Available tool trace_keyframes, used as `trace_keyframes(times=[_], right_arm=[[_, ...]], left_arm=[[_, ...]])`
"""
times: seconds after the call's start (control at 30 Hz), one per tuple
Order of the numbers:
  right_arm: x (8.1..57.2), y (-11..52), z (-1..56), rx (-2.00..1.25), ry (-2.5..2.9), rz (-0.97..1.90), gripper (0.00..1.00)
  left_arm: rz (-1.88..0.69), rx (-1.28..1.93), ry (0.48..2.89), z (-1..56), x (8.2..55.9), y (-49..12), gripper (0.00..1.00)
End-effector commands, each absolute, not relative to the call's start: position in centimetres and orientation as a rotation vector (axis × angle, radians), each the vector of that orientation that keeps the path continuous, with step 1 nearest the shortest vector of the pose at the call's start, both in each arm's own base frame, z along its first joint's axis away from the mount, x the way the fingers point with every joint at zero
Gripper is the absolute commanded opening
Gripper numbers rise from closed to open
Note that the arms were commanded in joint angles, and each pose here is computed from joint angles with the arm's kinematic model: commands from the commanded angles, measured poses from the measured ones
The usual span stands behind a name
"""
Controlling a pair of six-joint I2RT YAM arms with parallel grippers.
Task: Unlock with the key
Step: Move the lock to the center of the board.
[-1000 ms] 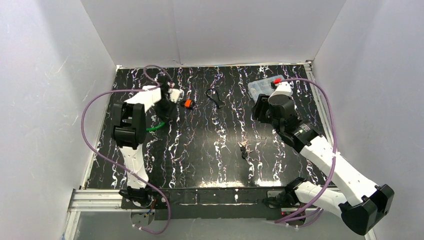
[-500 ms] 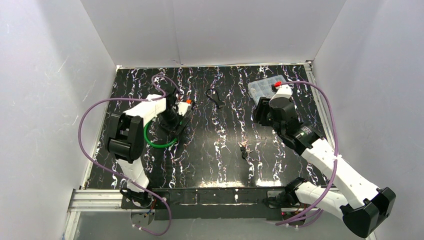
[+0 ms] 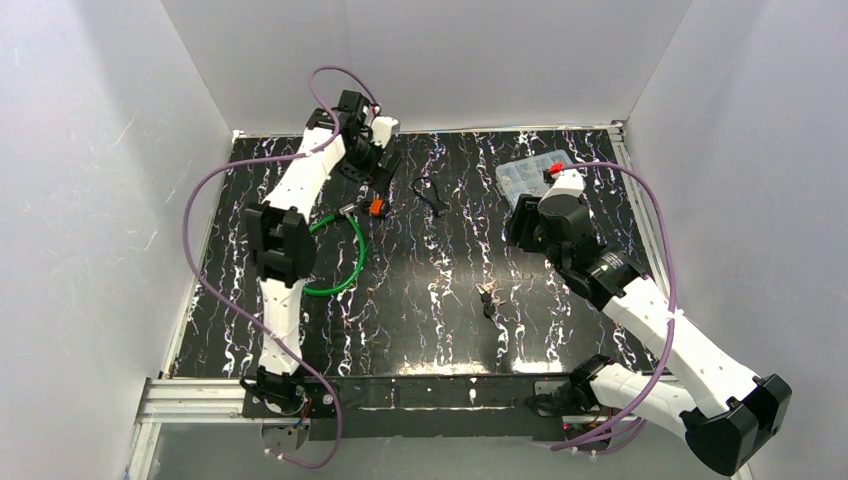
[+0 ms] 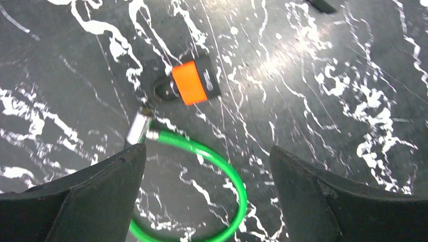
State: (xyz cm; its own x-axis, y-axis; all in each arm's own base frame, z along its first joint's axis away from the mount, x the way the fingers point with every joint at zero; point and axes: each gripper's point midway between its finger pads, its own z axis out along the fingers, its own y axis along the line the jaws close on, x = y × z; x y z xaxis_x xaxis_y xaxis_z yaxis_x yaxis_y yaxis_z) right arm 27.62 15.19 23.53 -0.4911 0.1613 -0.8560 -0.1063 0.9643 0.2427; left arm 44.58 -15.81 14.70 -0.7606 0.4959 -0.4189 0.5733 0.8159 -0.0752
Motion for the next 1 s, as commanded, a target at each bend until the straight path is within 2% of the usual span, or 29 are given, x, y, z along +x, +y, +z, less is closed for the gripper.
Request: trace_keyframes(times=[0.0, 0.33, 0.97], right_arm=[[27.8, 14.7, 24.5, 0.069, 2.031, 0.308, 0.61], [28.2, 15.4, 24.0, 0.063, 2.048, 0.316, 0.60], [28.7, 15.7, 23.2, 0.061, 2.075, 0.295, 0.59]], left_arm=[[-0.262, 0.775, 2.721, 11.4, 45.3, -15.5, 0.90], [-0.239, 0.743, 2.746, 7.9, 45.8, -15.6, 0.87], [-0.259, 0.751, 2.738, 5.6, 46.2, -17.8, 0.84]])
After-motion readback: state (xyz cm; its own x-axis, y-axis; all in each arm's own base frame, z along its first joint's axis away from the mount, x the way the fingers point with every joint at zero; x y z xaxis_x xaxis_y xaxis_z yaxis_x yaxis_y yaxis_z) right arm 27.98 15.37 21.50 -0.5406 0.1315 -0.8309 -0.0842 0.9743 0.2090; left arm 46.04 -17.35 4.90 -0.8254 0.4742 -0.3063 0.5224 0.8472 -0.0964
